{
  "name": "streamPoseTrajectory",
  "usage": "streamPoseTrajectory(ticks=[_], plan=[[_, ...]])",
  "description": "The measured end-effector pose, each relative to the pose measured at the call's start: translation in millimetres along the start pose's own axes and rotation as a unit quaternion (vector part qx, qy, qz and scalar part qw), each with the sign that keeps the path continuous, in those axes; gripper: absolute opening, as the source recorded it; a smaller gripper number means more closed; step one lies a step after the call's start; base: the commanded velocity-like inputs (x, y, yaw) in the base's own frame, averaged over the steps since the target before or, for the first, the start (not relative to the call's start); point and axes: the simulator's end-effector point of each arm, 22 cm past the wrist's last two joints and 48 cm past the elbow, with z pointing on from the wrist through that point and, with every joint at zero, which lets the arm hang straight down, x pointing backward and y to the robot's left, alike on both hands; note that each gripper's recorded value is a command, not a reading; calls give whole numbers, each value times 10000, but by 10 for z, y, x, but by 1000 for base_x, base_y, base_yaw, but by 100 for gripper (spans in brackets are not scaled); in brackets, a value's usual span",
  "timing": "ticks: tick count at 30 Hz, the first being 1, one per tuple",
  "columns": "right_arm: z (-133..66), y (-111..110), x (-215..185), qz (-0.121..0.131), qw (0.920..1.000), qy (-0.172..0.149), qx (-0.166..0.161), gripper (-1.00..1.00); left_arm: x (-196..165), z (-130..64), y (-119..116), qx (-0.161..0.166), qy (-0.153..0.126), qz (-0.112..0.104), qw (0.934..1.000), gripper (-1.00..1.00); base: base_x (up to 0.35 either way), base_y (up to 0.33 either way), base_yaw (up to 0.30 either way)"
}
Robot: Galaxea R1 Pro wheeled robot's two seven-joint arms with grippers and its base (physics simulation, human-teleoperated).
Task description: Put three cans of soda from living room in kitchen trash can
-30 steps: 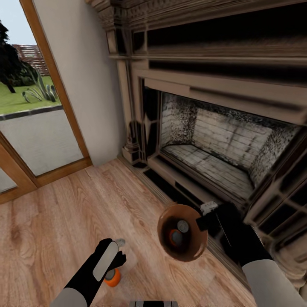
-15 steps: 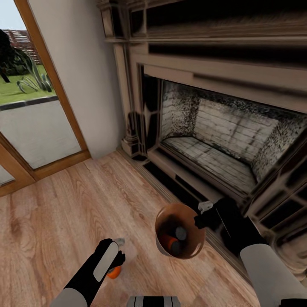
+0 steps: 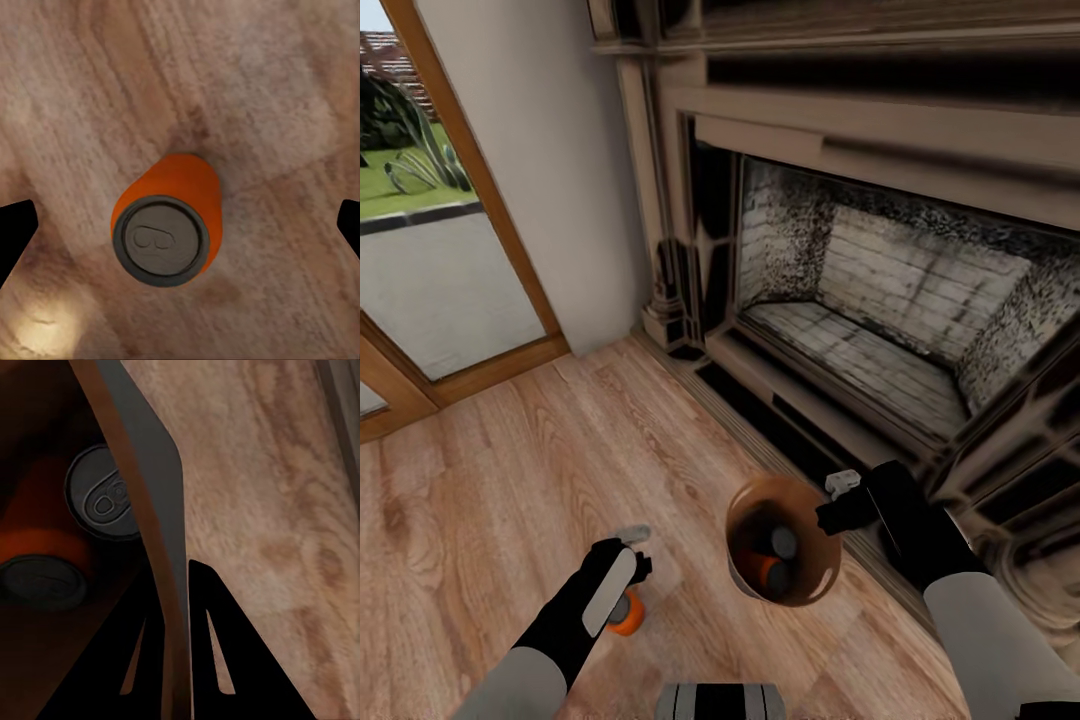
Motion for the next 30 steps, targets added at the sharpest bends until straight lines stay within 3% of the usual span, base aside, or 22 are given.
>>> streamPoseTrajectory(ticks=[18, 30], plan=[[376, -41, 220, 97, 9993, 340, -104, -100, 342, 363, 70, -147, 446, 40, 9989, 100, 0, 0, 0], [615, -64, 374, 162, 9982, 558, -172, -100, 335, 571, 62, -167, 623, 66, 9979, 100, 0, 0, 0]])
